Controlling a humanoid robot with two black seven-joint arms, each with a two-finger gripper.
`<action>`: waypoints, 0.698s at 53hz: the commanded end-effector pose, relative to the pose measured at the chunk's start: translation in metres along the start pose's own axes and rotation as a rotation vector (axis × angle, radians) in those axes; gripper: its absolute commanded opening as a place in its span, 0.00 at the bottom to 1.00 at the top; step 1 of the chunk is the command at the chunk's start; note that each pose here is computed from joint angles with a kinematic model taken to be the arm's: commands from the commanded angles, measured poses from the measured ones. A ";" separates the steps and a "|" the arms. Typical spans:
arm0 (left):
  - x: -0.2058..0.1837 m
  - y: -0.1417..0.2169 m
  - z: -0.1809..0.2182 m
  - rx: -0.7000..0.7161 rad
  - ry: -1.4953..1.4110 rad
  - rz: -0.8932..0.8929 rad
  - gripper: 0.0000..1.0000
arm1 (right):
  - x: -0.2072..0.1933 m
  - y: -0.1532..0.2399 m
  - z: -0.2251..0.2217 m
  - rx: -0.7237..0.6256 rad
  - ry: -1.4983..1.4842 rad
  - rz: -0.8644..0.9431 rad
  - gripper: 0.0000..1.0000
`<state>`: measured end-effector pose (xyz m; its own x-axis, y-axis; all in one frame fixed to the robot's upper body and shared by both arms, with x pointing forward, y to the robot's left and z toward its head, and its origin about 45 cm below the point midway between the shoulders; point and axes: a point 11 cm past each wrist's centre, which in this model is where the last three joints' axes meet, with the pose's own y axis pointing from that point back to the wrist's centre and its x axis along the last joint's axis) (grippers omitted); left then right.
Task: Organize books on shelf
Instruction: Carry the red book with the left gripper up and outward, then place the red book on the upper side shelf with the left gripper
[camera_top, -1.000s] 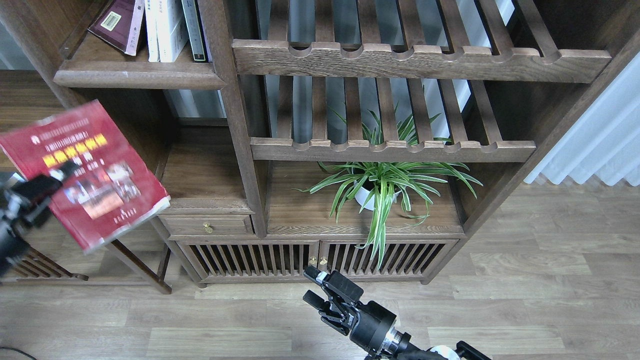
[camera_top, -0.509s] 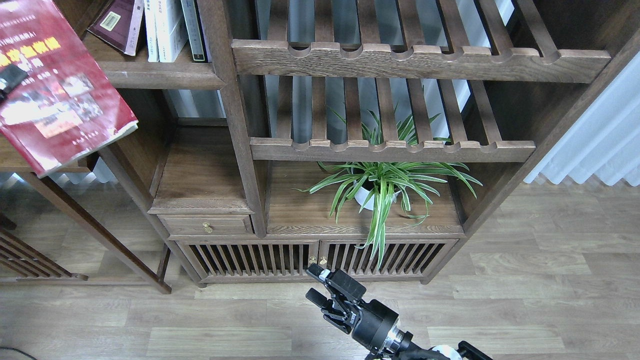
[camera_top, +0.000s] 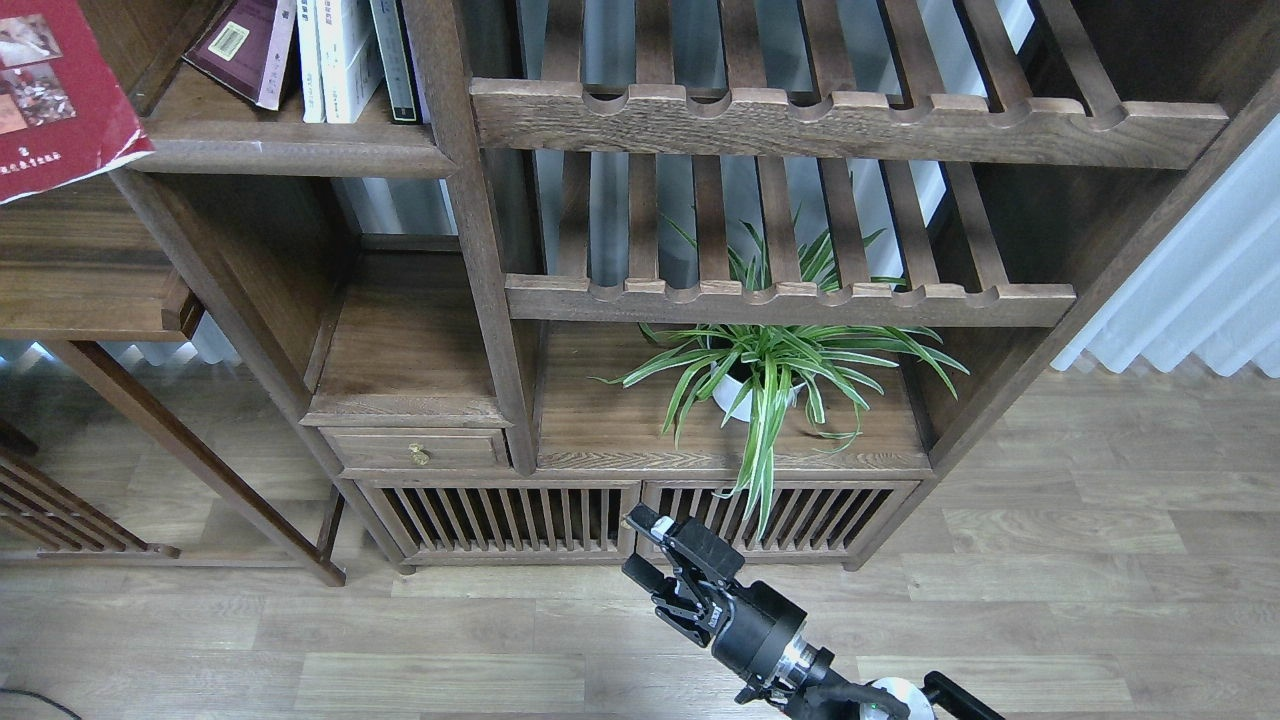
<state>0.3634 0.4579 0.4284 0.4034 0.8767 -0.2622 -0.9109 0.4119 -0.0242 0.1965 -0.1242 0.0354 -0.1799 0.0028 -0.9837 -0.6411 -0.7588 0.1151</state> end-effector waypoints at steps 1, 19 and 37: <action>-0.007 -0.019 0.015 0.017 -0.088 -0.008 0.05 | 0.000 0.000 0.000 0.002 -0.002 0.000 0.98; -0.023 -0.060 0.046 0.025 -0.280 -0.006 0.05 | -0.001 0.000 0.000 0.001 -0.001 -0.003 0.98; -0.034 -0.102 0.053 0.024 -0.348 0.003 0.05 | -0.002 0.000 0.001 -0.001 -0.002 -0.009 0.98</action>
<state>0.4336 0.4067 0.4887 0.4217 0.9045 0.0643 -0.9064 0.4224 0.0033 0.1958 -0.1242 0.0358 -0.1808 0.0066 -0.9835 -0.6432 -0.7573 0.1131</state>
